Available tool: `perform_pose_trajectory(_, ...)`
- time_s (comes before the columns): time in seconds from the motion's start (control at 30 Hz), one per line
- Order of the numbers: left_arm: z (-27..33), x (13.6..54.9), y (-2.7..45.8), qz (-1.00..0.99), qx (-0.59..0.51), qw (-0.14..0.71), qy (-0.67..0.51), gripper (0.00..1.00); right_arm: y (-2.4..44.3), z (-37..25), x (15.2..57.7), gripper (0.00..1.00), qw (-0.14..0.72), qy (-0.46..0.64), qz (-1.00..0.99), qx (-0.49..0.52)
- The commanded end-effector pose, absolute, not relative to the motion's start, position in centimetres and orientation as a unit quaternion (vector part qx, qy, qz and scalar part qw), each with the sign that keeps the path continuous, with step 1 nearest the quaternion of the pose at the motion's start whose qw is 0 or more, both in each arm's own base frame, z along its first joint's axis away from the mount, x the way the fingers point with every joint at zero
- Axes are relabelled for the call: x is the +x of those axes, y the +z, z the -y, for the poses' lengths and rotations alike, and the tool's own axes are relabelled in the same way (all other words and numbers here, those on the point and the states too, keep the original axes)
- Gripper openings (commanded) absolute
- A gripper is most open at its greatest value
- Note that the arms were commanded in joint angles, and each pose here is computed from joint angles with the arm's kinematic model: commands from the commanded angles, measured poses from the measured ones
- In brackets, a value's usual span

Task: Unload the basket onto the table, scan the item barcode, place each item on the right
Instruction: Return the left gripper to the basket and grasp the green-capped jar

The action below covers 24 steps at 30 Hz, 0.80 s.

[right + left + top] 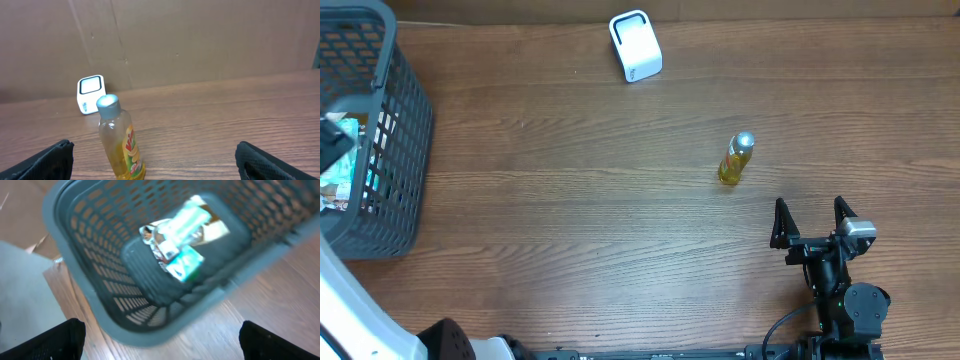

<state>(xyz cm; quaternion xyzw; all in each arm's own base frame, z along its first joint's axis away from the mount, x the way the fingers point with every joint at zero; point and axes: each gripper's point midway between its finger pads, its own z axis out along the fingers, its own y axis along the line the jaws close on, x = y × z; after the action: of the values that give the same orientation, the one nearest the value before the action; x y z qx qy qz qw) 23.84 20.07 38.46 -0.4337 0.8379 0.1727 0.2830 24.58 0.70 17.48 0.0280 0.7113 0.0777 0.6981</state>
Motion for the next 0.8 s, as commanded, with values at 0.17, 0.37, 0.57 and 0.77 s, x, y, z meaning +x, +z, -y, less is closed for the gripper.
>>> perform_pose_trajectory(0.17, -25.3, 22.9, 33.7, -0.826, -0.492, 0.252, 0.11, 0.99, 17.2, -0.7, 24.6, 1.0, 0.698, 0.078, -0.711, 0.031)
perform_pose_trajectory(0.37, -28.7, 23.8, 30.2, -0.822, -0.51, 0.231, 0.11, 1.0, 17.2, -0.7, 24.6, 1.0, 0.698, 0.078, -0.711, 0.031)
perform_pose_trajectory(0.57, -30.0, 27.5, 26.9, -0.866, -0.441, 0.224, 0.071, 0.99, 17.2, -0.7, 24.6, 1.0, 0.698, 0.078, -0.711, 0.031)
perform_pose_trajectory(0.77, -29.8, 30.7, 22.5, -0.907, -0.369, 0.205, -0.001, 0.99, 17.2, -0.7, 24.6, 1.0, 0.698, 0.078, -0.711, 0.031)
